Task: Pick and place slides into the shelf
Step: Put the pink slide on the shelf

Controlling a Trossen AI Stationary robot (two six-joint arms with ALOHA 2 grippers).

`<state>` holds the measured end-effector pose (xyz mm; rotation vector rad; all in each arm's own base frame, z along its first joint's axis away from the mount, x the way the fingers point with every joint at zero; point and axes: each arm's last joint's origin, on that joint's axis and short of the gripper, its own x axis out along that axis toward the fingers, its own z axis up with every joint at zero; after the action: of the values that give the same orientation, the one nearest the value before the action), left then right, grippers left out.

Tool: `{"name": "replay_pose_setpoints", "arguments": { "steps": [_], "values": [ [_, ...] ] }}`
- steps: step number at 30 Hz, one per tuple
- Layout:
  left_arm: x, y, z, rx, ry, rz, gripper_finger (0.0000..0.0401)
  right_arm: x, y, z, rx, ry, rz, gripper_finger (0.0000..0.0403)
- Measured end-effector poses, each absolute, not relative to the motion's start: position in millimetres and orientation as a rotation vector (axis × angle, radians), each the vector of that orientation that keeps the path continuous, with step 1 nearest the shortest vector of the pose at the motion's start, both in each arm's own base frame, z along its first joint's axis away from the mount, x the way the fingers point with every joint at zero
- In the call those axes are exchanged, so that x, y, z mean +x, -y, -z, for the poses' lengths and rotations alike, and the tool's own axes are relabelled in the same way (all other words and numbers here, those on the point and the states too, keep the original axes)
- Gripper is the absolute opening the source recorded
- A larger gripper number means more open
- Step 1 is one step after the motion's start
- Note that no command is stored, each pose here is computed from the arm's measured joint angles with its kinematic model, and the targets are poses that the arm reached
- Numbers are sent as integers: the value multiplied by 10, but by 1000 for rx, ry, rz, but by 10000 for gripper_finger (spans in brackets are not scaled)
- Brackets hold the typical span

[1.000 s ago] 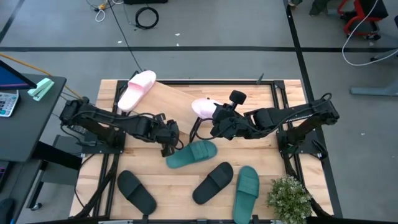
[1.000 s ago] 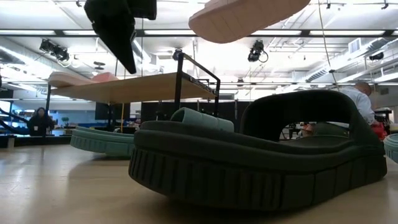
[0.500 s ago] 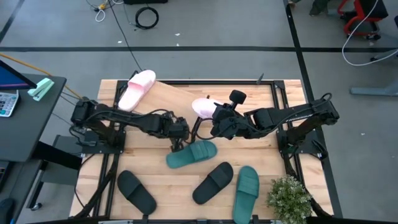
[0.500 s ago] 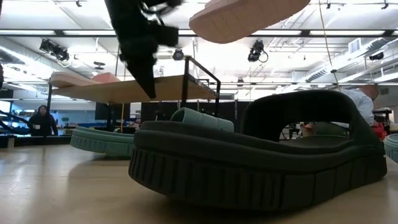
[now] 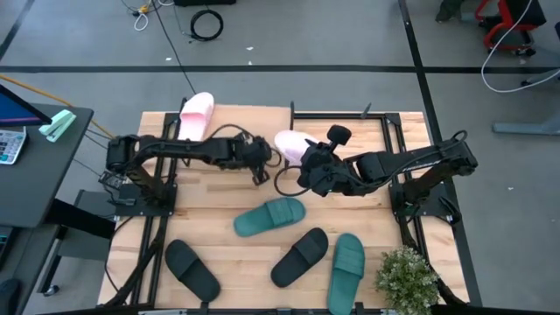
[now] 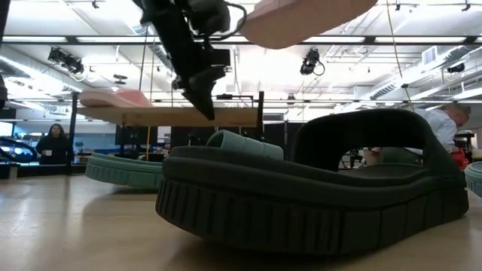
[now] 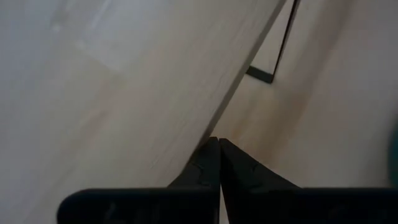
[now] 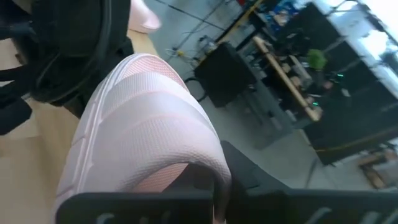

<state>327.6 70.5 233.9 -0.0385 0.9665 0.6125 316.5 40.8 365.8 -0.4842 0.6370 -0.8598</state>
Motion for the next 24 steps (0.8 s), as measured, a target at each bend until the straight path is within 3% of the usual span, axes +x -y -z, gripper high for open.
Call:
{"name": "replay_pose_setpoints", "arguments": {
  "steps": [7, 13, 24],
  "values": [
    [3261, -941, -2368, -57, -925, -642, 9, 3116, -388, -3713, -472, -606, 913, 7],
    [3296, -892, -2376, -86, -912, -521, 9, 3110, -388, -3717, -464, -607, 902, 7],
    [3379, -517, -2473, -75, -925, -364, 94, 3123, -365, -3706, -433, -618, 864, 7]
  ]
}}
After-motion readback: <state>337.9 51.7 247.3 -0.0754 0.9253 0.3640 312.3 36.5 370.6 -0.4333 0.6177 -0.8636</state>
